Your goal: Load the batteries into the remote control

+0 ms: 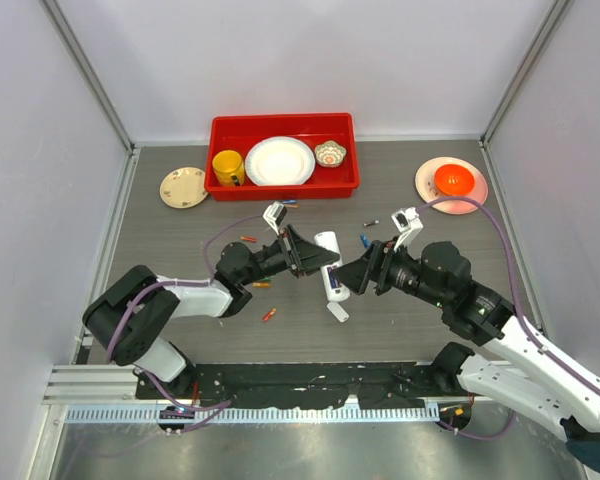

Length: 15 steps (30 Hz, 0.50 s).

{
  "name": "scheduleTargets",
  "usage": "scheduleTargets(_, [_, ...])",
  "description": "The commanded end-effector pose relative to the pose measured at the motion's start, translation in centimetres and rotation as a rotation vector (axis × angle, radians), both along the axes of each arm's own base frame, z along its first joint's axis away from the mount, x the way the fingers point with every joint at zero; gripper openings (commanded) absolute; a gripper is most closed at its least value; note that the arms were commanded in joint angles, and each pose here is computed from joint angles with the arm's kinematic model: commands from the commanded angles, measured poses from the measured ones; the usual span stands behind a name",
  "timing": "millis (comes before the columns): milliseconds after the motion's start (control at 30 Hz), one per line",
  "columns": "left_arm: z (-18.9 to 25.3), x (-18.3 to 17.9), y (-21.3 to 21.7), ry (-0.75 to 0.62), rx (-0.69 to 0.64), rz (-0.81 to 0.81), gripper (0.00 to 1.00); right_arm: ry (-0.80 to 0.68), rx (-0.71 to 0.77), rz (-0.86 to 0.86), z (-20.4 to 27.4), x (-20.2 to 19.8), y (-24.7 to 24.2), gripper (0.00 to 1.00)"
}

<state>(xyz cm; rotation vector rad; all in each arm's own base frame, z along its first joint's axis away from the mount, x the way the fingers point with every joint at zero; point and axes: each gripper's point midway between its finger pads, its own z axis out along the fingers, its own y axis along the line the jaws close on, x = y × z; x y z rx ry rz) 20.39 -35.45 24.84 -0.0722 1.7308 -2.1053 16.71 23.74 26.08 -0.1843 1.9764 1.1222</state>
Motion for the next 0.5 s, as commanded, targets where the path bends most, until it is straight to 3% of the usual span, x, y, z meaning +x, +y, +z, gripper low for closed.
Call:
scheduleTargets(0, [7.3,-2.6,1.4,-0.223,-0.215,-0.069,0.0,0.015,0.174,0.119,2.2,-1.0,1.5,0.78])
scheduleTargets(467, [6.8,-2.5,1.1,-0.22,-0.204,-0.076,0.0,0.093,0.228,0.217,0.3,-1.1,1.4,0.72])
